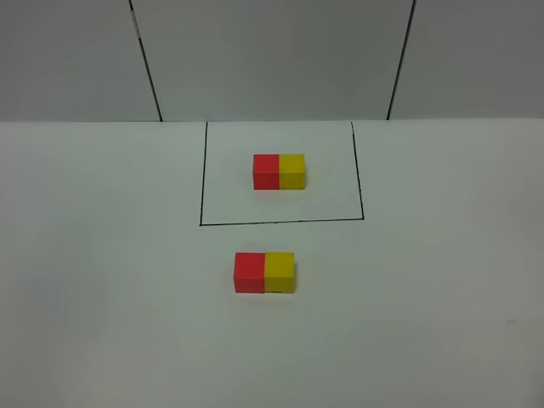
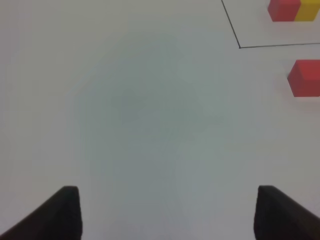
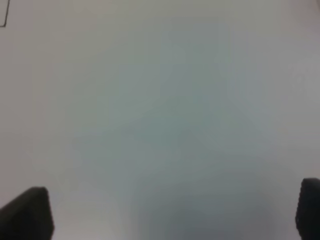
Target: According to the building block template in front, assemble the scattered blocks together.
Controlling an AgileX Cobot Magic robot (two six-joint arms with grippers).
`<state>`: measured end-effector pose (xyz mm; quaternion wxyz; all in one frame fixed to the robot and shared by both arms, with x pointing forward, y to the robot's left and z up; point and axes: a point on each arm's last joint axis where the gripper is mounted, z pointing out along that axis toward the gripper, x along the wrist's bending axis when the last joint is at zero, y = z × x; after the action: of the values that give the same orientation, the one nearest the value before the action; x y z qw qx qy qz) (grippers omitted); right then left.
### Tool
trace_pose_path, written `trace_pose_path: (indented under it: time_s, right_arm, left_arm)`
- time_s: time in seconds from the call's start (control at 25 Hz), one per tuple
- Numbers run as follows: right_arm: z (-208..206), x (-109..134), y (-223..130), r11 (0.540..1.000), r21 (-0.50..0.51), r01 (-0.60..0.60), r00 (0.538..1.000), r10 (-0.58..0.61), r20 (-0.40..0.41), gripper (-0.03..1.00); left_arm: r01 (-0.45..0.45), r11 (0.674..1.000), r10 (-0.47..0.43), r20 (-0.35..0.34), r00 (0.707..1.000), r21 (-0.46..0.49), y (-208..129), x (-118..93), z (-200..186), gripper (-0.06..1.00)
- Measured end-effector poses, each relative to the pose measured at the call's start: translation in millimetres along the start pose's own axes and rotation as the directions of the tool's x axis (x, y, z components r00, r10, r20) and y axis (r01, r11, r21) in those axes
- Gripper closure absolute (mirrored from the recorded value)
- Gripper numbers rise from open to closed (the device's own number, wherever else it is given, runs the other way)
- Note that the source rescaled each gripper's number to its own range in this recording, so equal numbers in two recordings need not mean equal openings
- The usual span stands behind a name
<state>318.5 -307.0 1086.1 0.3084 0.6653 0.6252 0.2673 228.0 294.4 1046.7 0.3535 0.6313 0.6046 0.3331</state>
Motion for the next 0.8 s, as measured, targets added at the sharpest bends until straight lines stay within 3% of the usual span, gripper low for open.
trace_pose_path:
  time_s: [0.32,0.8]
  right_arm:
    - [-3.0,5.0,-40.0,1.000,-0.024,0.018,0.999,-0.018,-0.038,-0.03]
    - [-33.8,5.4,-76.9,0.980,-0.196,0.020,0.999,-0.027,-0.031,-0.03]
  left_arm:
    - [0.000,1.000,0.000,0.000,1.000,0.000,0.0,0.0,0.0,0.32]
    - [-0.001,1.000,0.001,0.000,1.000,0.000,0.0,0.0,0.0,0.32]
